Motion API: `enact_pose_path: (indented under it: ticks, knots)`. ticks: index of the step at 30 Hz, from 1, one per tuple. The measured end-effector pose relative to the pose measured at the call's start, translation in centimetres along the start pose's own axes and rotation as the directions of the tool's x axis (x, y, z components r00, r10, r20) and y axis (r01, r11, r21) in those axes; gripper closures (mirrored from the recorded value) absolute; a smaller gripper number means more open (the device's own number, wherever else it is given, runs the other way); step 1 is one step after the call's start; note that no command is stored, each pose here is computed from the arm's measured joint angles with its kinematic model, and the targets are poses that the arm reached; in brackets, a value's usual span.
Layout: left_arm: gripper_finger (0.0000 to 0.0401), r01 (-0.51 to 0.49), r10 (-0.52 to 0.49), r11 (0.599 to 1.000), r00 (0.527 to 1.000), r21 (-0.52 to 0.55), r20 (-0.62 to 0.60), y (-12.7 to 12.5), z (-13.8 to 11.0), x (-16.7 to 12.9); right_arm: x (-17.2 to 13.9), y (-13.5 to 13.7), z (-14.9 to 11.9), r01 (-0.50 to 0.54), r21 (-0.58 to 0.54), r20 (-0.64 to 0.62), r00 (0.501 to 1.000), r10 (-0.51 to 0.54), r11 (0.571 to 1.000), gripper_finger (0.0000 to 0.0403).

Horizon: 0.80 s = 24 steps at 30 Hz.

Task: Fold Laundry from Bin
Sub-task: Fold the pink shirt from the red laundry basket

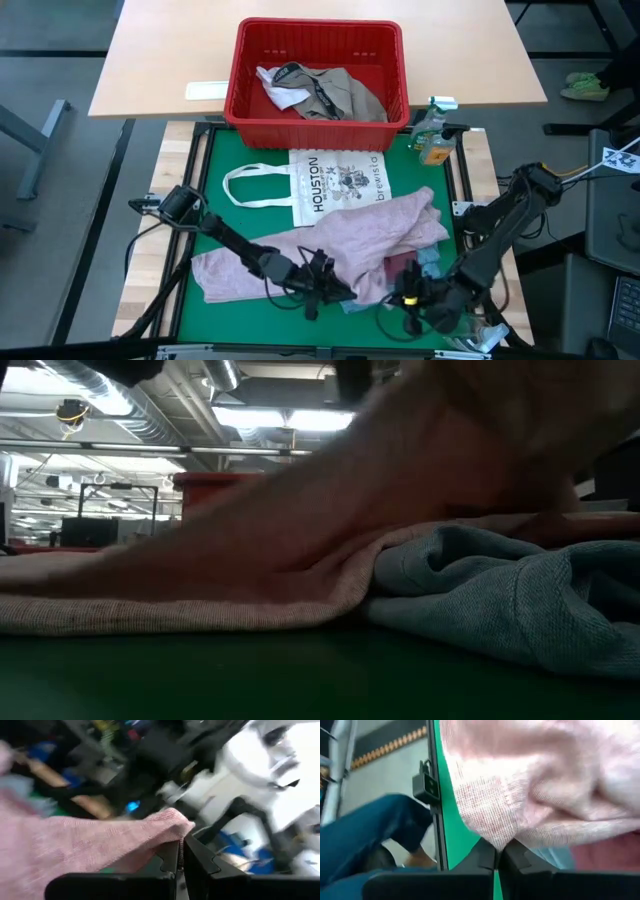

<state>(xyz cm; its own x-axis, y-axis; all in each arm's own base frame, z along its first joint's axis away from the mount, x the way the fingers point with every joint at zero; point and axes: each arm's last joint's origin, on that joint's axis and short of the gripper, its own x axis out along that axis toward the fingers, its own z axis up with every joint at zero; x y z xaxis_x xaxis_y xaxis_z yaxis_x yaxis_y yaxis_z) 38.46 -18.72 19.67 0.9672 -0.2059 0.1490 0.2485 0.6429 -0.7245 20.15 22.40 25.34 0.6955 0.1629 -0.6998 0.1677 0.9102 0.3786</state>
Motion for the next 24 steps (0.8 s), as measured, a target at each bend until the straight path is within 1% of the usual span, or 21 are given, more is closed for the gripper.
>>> enact_pose_path:
  ticks: [2,4,7,10,13,15,17,19,22,24]
  knots:
    - [0.0390,-0.070,0.070,0.997,0.997,0.018,-0.021,0.3,-0.6,-0.1,-1.1,0.2,0.7,0.030,-0.019,-0.040,0.999,-0.031,0.999,0.0396]
    - [0.0390,-0.119,0.120,0.992,0.992,0.034,-0.032,0.5,-1.1,-0.2,-2.3,0.5,1.5,0.072,-0.043,-0.071,0.995,-0.075,0.996,0.0396]
    - [0.0390,-0.158,0.160,0.986,0.986,0.049,-0.046,0.6,-1.5,-0.3,-4.3,0.8,2.9,0.131,-0.078,-0.093,0.986,-0.138,0.988,0.0399]
    - [0.0390,-0.172,0.175,0.984,0.983,0.056,-0.054,0.7,-1.6,-0.4,-6.3,1.0,4.3,0.196,-0.103,-0.050,0.978,-0.202,0.975,0.0398]
    - [0.0390,-0.190,0.191,0.980,0.981,0.055,-0.029,0.8,-1.4,-0.3,-7.8,1.0,5.5,0.254,-0.118,0.006,0.967,-0.255,0.960,0.0400]
    - [0.0390,-0.209,0.209,0.976,0.978,0.055,-0.007,0.9,-1.2,-0.3,-8.1,0.7,6.3,0.288,-0.109,0.040,0.958,-0.285,0.951,0.0400]
    - [0.0390,-0.214,0.215,0.975,0.977,0.058,-0.011,1.1,-1.2,-0.3,-8.1,0.3,6.8,0.315,-0.107,0.036,0.949,-0.313,0.943,0.0398]
    - [0.0390,-0.213,0.214,0.975,0.977,0.059,-0.018,1.1,-1.2,-0.3,-7.9,-0.1,7.3,0.312,-0.112,-0.007,0.949,-0.315,0.943,0.0398]
    - [0.0390,-0.211,0.212,0.976,0.977,0.059,-0.019,1.1,-1.2,-0.3,-7.6,-0.8,7.5,0.285,-0.171,-0.130,0.942,-0.308,0.943,0.0400]
    - [0.0390,-0.212,0.213,0.976,0.977,0.059,-0.019,1.2,-1.2,-0.3,-7.6,-1.3,7.6,0.273,-0.198,-0.197,0.930,-0.311,0.941,0.0400]
